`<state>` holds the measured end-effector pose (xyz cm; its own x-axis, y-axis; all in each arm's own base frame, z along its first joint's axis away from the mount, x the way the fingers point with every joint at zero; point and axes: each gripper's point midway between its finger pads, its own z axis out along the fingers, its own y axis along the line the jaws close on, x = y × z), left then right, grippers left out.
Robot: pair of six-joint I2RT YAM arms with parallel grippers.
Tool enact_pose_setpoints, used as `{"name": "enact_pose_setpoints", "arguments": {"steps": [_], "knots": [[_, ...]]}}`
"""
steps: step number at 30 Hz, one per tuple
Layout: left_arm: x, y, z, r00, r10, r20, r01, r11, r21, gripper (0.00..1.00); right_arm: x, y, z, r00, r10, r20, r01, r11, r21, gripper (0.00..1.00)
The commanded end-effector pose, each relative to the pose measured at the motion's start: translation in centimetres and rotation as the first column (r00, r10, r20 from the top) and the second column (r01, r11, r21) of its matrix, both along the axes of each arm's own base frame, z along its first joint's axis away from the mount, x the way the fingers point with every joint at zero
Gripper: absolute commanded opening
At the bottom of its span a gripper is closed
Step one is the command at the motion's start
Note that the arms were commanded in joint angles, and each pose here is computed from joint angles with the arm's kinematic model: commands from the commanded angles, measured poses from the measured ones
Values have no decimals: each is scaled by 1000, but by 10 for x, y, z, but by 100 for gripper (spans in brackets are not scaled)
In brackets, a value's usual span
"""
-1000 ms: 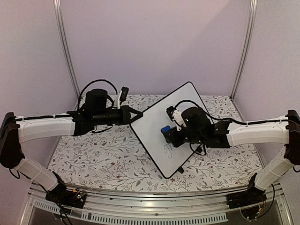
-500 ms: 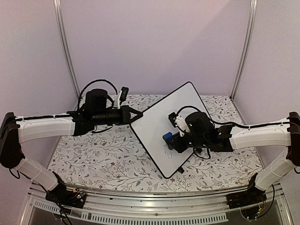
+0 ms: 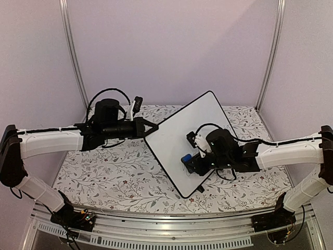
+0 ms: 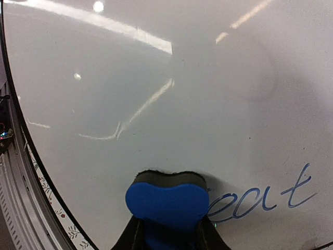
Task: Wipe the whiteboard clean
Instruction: Erase the whiteboard at the center of the board.
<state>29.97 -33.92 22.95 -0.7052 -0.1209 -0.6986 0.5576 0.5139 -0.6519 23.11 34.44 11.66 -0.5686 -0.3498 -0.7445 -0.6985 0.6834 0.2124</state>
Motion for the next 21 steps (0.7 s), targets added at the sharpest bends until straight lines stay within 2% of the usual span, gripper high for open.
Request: {"name": "enact_pose_setpoints", "arguments": {"steps": [1, 11, 21], "knots": [[-32, -25, 22, 984, -165, 65, 169, 984, -52, 0, -27, -18, -56, 990, 29, -139, -51, 986, -161, 15], [-33, -25, 23, 984, -168, 66, 171, 984, -55, 0, -38, -26, -65, 986, 25, -163, -54, 983, -177, 16], [-34, -25, 26, 983, -167, 72, 172, 983, -59, 0, -43, -43, -78, 989, -26, -146, -13, 964, -264, 16]]}}
